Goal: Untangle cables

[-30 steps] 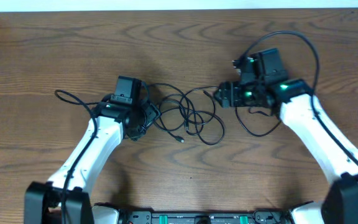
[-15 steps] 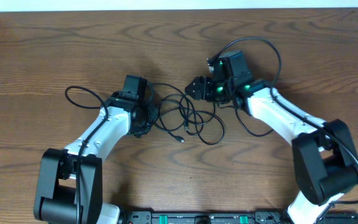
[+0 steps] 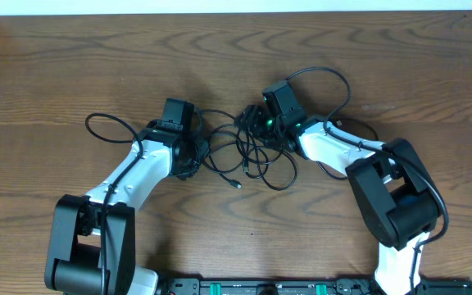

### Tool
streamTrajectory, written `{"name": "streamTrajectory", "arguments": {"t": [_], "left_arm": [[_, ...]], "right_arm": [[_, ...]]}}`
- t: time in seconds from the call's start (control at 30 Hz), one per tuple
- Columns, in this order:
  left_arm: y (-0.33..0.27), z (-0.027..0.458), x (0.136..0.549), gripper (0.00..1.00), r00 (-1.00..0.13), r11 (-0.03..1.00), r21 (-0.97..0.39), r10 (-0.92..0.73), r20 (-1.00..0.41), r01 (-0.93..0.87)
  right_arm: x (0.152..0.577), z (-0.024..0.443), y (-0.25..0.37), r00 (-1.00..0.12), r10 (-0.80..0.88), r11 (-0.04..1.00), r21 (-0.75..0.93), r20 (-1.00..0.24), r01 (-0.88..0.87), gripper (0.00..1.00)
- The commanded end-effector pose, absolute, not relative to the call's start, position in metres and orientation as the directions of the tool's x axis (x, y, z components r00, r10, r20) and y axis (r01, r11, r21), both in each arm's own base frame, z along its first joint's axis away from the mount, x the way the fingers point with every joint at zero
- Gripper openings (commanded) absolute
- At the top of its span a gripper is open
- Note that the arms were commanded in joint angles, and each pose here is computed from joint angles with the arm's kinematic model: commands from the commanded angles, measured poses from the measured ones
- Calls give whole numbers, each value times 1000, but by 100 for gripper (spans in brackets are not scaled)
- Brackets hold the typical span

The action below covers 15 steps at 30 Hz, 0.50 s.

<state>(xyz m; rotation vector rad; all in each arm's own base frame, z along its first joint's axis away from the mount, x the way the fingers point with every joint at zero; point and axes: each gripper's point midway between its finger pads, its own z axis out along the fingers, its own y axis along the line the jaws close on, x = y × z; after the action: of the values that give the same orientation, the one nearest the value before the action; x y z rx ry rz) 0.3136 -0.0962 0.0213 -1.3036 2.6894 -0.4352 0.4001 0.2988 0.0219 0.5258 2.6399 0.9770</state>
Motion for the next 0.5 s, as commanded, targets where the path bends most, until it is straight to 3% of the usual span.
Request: {"name": "streamTrajectory", "arguments": {"t": [0.0, 0.2, 0.27, 0.37, 0.47], "left_arm": [[-94, 16, 311, 38, -621, 592, -287, -784, 11, -753], [-94, 16, 311, 38, -621, 592, -287, -784, 11, -753], [-94, 16, 311, 38, -621, 592, -287, -784, 11, -753], [-92, 16, 312, 36, -619, 593, -282, -786, 1, -754], [-90, 16, 312, 22, -616, 594, -278, -787, -9, -755]], "right_arm": [[415, -16, 284, -808, 580, 672, 624, -109, 398, 62], [419, -41, 296, -807, 587, 630, 663, -67, 404, 32], [417, -50, 295, -810, 584, 640, 650, -64, 410, 4], [418, -52, 294, -840, 529, 685, 643, -118, 341, 1], [426, -23, 307, -895, 388, 697, 706, -218, 130, 1]]}}
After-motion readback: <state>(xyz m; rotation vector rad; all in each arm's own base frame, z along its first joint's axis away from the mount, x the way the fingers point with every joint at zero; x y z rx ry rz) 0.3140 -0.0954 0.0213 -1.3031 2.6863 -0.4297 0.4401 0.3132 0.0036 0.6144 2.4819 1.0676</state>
